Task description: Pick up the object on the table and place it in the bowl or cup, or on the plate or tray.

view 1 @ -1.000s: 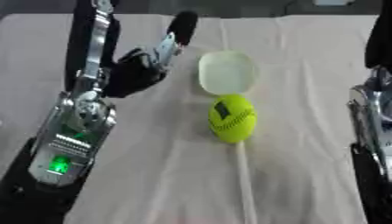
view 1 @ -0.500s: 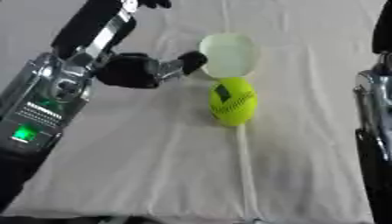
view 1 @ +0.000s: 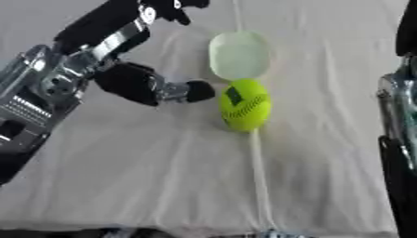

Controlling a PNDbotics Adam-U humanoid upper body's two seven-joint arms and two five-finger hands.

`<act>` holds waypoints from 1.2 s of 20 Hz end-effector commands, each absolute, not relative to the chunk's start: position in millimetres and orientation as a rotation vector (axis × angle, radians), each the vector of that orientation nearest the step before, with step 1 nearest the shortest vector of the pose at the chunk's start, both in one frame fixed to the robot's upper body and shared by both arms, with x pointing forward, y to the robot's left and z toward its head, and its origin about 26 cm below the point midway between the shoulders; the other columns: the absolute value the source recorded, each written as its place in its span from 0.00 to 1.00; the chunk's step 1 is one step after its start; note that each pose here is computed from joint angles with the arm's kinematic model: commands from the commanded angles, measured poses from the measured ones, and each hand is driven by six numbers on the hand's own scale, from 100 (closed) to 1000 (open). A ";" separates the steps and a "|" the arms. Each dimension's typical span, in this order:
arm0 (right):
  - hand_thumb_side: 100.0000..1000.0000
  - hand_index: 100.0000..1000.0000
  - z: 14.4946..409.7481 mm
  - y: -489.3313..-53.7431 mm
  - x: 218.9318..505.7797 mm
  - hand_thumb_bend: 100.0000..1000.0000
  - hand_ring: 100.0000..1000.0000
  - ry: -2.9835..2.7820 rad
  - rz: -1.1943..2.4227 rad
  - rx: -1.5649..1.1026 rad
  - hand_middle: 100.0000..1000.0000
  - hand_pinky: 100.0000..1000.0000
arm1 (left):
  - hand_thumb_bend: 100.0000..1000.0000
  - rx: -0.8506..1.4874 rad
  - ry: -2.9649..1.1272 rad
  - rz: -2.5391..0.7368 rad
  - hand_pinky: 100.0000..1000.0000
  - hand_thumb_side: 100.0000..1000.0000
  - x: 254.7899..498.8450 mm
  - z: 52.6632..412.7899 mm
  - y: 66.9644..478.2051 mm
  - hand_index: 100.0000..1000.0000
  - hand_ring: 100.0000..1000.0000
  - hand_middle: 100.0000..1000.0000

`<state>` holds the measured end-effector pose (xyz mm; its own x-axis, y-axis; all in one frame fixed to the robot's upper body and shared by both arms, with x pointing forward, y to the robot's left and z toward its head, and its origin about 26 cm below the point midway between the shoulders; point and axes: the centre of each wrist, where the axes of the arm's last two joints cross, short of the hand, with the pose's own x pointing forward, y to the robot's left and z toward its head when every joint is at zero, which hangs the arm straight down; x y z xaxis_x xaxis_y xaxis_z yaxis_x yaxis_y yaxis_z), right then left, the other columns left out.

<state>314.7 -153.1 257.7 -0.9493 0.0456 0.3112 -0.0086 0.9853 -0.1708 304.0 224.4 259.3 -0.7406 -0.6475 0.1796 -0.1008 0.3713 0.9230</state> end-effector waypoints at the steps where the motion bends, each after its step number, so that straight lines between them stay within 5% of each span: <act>1: 0.92 0.86 262.1 -153.2 313.2 0.00 0.82 -2.828 0.262 -0.025 0.81 0.49 | 0.58 0.606 -2.140 -1.354 0.69 0.75 302.0 264.8 219.5 0.94 0.70 1.00; 11: 0.91 0.86 264.2 -149.9 312.8 0.00 0.82 -2.838 0.245 -0.016 0.80 0.49 | 0.73 0.274 -2.341 -0.771 0.62 0.68 303.3 237.9 175.1 0.92 0.60 0.93; 24: 0.91 0.86 262.9 -148.8 312.8 0.00 0.82 -2.833 0.254 -0.011 0.80 0.49 | 0.72 0.229 -2.211 -1.015 0.61 0.73 318.8 214.6 168.1 0.90 0.59 0.94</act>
